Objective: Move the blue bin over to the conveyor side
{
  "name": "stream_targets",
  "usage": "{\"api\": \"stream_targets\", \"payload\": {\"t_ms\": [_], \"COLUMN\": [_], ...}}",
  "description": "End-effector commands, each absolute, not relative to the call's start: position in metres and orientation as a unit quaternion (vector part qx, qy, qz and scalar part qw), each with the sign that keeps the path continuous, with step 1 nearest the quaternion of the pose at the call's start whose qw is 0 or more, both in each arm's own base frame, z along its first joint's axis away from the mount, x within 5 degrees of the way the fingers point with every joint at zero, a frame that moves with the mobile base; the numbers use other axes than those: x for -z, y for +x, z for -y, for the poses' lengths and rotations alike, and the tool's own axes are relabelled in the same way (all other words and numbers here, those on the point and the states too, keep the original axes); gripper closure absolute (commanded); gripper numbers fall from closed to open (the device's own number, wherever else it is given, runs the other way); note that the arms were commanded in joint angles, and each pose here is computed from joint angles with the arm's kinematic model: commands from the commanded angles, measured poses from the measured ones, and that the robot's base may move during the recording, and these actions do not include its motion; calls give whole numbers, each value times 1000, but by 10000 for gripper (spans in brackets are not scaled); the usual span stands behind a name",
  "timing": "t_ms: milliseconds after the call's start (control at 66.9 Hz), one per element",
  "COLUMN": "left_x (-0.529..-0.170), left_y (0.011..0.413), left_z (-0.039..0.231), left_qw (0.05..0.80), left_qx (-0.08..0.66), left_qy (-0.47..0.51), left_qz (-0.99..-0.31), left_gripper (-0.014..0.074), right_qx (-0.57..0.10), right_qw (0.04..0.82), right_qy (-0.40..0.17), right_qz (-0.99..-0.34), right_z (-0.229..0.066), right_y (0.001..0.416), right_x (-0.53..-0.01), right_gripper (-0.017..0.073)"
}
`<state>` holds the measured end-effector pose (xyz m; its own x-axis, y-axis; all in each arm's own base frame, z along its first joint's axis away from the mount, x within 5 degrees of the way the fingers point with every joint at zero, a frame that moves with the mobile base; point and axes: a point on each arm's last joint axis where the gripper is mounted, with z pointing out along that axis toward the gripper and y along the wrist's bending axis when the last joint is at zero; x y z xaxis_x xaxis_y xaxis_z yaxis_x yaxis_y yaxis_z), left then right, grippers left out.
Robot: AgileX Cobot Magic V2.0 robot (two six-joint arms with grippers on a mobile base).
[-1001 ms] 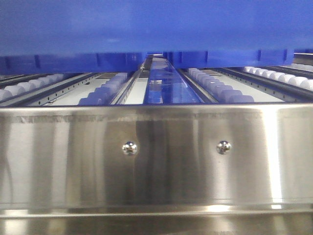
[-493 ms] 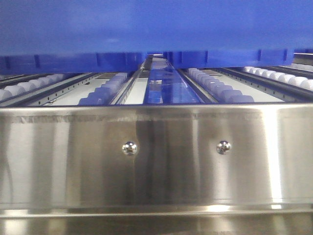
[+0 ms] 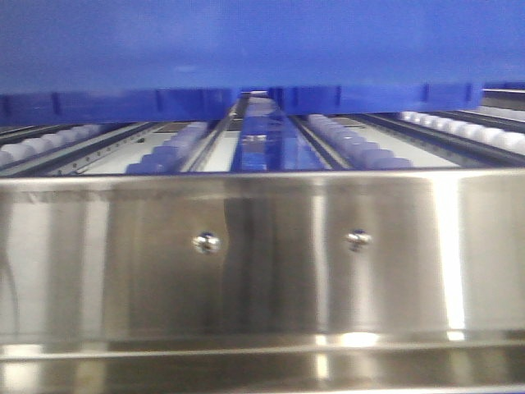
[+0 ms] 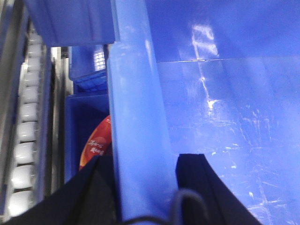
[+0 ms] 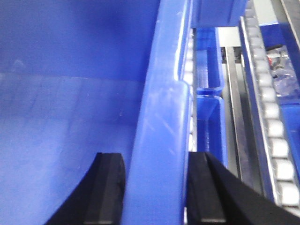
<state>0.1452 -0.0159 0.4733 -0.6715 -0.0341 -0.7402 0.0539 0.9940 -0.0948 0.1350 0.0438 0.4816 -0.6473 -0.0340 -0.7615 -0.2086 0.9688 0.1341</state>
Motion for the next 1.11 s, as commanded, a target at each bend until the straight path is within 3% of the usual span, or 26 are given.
{"api": "stream_targets", "payload": {"t_ms": [0, 1091], "left_x": [-486, -486], "left_y": [141, 141], "left_z": [11, 11], "left_qw": [458, 458], "left_qx": [28, 28], "left_qy": [8, 8], "left_qz": [-889, -889], "left_gripper": [604, 604], "right_qx": [-69, -69], "right_qw": [481, 481], "right_qy": [-69, -69], "right_qz": [-871, -871], "right_z": [-35, -35], "right_y": [132, 132], "right_x": [-496, -496], "right_gripper": [641, 641]}}
